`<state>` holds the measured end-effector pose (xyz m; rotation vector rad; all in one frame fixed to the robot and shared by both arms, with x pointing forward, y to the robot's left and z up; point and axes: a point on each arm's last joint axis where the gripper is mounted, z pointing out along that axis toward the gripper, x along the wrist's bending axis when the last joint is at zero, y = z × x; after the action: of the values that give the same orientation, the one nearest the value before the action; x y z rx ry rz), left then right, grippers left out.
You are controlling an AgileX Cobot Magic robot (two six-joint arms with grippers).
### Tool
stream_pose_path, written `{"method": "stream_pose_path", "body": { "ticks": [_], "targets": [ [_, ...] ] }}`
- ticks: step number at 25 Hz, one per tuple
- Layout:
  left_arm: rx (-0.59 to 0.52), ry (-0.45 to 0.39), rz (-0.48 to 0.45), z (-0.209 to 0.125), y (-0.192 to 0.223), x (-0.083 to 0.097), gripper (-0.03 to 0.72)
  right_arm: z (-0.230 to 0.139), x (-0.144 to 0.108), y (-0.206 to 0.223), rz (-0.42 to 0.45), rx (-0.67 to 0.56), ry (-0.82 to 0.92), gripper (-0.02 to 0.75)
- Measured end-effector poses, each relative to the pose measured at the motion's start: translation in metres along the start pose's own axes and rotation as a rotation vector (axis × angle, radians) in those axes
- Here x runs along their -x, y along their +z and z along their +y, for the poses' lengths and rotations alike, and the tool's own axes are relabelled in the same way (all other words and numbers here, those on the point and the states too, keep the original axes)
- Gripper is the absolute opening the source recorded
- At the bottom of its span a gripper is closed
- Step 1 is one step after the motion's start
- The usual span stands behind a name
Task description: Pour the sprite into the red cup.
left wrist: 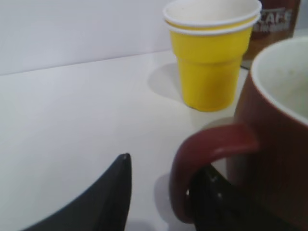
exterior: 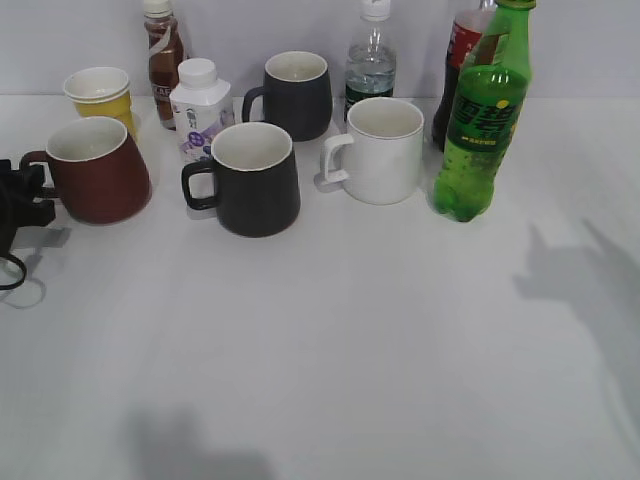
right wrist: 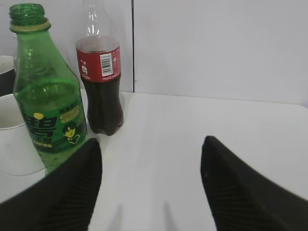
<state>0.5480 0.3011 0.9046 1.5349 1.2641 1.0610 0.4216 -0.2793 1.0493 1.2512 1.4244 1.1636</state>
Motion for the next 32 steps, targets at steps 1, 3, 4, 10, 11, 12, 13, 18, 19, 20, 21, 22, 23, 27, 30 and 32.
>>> {"method": "stream_pose_path", "body": {
  "ticks": [1, 3, 4, 10, 11, 12, 13, 18, 19, 20, 21, 22, 23, 27, 30, 32],
  "targets": [
    [-0.001, 0.011, -0.013, -0.001, 0.002, 0.0, 0.313, 0.0, 0.0, 0.0, 0.0, 0.0, -0.001, 0.481],
    [-0.003, 0.029, -0.036, -0.002, 0.004, 0.001, 0.313, 0.0, 0.0, 0.0, 0.003, 0.0, -0.011, 0.481],
    [0.001, 0.034, -0.043, -0.001, 0.005, 0.001, 0.313, 0.0, -0.001, 0.0, 0.006, 0.001, -0.025, 0.48],
    [0.021, 0.049, -0.055, 0.002, 0.018, 0.0, 0.312, 0.0, -0.002, 0.0, 0.017, 0.0, -0.069, 0.471],
    [0.02, 0.05, -0.057, 0.002, 0.021, 0.0, 0.312, 0.0, -0.002, 0.0, 0.017, 0.0, -0.071, 0.47],
    [0.021, 0.051, -0.057, 0.001, 0.023, 0.0, 0.309, 0.0, -0.002, 0.0, 0.018, 0.0, -0.072, 0.47],
    [0.022, 0.053, -0.061, 0.001, 0.026, 0.0, 0.3, 0.0, -0.002, 0.0, 0.018, 0.0, -0.074, 0.47],
    [0.034, 0.077, -0.086, 0.002, 0.037, 0.001, 0.171, -0.001, -0.002, 0.002, 0.019, -0.007, -0.077, 0.47],
    [0.038, 0.08, -0.087, 0.003, 0.04, 0.0, 0.14, -0.002, -0.002, 0.002, 0.019, -0.009, -0.077, 0.47],
    [0.042, 0.081, -0.086, 0.004, 0.042, 0.0, 0.111, -0.003, -0.002, 0.003, 0.02, -0.014, -0.077, 0.47],
    [0.041, 0.083, -0.085, 0.004, 0.044, -0.001, 0.076, -0.003, -0.002, 0.004, 0.02, -0.02, -0.077, 0.47],
    [0.045, 0.085, -0.084, 0.004, 0.046, -0.001, 0.052, -0.004, -0.002, 0.005, 0.021, -0.026, -0.078, 0.469],
    [0.048, 0.087, -0.083, 0.005, 0.046, -0.001, 0.052, -0.005, -0.002, 0.006, 0.021, -0.031, -0.078, 0.469],
    [0.049, 0.092, -0.084, 0.006, 0.047, -0.001, 0.052, -0.01, -0.002, 0.014, 0.022, -0.049, -0.077, 0.467],
    [0.044, 0.095, -0.085, 0.007, 0.041, -0.001, 0.052, -0.015, -0.004, 0.022, 0.042, -0.055, -0.068, 0.466],
    [0.052, 0.1, -0.081, 0.014, 0.032, -0.001, 0.052, -0.018, -0.009, 0.028, 0.091, -0.041, -0.068, 0.468]
  ]
}}
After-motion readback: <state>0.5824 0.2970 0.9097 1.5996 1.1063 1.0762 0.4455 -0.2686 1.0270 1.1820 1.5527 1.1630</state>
